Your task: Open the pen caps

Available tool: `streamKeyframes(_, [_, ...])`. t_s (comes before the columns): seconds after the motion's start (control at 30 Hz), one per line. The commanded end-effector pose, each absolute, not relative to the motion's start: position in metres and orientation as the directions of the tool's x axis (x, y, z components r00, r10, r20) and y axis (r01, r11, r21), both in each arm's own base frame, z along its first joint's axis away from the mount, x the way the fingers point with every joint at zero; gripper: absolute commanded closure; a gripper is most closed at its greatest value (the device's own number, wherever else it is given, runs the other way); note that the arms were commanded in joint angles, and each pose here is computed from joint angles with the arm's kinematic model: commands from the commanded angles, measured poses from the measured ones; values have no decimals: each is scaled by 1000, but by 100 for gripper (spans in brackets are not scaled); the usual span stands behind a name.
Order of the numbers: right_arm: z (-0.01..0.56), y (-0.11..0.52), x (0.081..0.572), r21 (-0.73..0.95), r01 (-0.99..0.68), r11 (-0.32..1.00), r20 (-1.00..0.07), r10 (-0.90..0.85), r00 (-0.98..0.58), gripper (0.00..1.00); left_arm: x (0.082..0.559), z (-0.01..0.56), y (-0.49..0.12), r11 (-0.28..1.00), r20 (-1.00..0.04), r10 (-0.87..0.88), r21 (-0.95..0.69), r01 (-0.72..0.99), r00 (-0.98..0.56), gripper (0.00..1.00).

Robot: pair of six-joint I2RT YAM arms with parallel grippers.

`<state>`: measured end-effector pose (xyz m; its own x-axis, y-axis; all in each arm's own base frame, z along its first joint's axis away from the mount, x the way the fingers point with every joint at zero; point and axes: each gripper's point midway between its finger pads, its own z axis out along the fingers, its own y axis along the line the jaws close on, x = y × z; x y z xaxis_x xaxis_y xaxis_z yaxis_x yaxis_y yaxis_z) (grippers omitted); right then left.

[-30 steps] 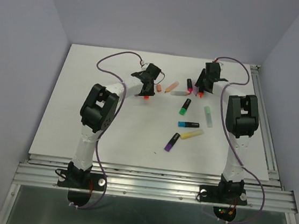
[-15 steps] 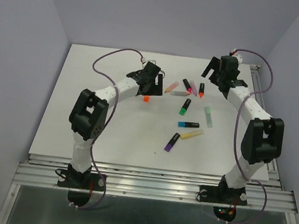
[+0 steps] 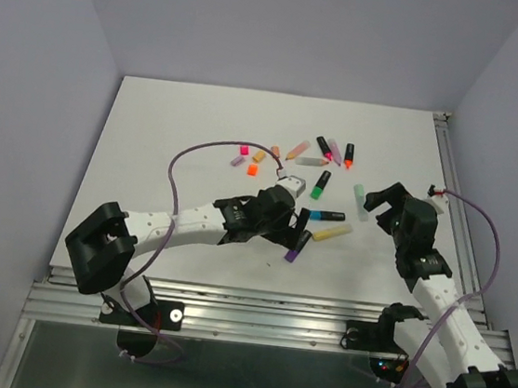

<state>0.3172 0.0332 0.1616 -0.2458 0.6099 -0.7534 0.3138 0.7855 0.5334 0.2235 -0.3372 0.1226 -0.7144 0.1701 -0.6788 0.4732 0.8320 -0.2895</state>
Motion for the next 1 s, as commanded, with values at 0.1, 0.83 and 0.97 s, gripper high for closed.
streamKeyframes(0.1, [193, 50, 304, 683, 170, 711, -691, 704, -168, 0, 191, 88, -354, 819, -654, 237, -263, 510, -718, 1])
streamKeyframes(0.83, [158, 39, 297, 592, 394, 703, -646, 706, -289, 0, 173, 25, -369, 798, -517, 448, -137, 587, -730, 27])
streamKeyframes(0.97, [155, 38, 295, 594, 400, 699, -642, 710, -288, 0, 173, 10, -361, 812, -475, 481, -76, 579, -737, 39])
